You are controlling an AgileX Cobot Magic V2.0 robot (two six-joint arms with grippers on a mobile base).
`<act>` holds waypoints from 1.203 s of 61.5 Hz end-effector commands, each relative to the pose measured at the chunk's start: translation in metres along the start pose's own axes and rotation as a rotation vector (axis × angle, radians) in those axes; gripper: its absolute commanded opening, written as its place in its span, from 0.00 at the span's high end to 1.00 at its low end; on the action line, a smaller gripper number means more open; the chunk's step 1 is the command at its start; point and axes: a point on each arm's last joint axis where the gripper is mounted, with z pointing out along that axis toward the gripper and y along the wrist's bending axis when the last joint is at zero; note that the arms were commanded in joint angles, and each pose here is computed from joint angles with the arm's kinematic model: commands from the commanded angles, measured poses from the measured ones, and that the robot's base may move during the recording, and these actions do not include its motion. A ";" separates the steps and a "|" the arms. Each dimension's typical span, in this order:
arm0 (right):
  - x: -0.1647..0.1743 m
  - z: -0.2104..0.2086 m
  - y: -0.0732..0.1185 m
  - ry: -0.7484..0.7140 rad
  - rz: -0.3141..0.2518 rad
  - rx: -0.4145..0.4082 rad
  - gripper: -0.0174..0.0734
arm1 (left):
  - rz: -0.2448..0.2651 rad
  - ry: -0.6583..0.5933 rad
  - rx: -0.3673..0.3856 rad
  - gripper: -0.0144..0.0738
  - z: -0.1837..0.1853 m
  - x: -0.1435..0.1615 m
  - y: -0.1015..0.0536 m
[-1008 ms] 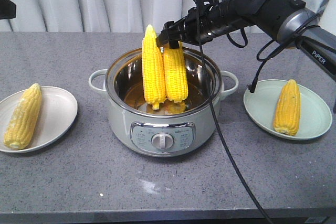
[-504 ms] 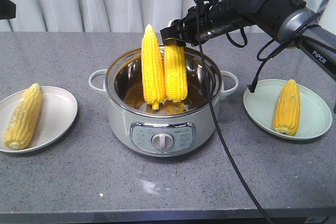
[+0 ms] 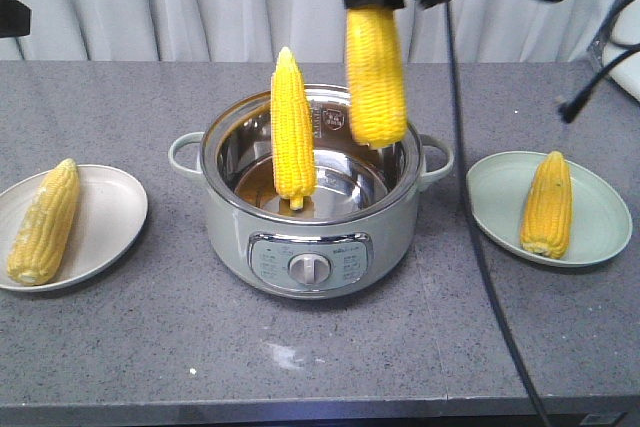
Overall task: Distribute corn equally
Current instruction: 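Grasp the cob with the right gripper and lift it toward the green plate, then reach the left gripper down to the last cob in the pot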
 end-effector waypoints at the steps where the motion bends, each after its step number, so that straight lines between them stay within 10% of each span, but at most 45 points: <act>1: -0.022 -0.065 0.015 -0.127 -0.047 0.077 0.62 | -0.006 -0.112 -0.003 0.18 -0.018 -0.012 -0.002; 17: -0.010 -0.134 0.025 -0.056 -0.075 0.183 0.61 | -0.006 -0.111 -0.003 0.18 -0.017 -0.012 -0.002; 46: 0.069 -0.182 -0.005 -0.097 0.146 0.321 0.60 | -0.006 -0.130 0.082 0.18 -0.017 -0.014 -0.011; 63: 0.068 -0.183 -0.002 -0.115 0.157 0.301 0.60 | 0.100 -0.145 0.288 0.18 0.001 -0.019 -0.060; 74: 0.068 -0.183 -0.002 -0.115 0.152 0.299 0.60 | 0.074 -0.161 0.374 0.18 0.027 -0.022 -0.097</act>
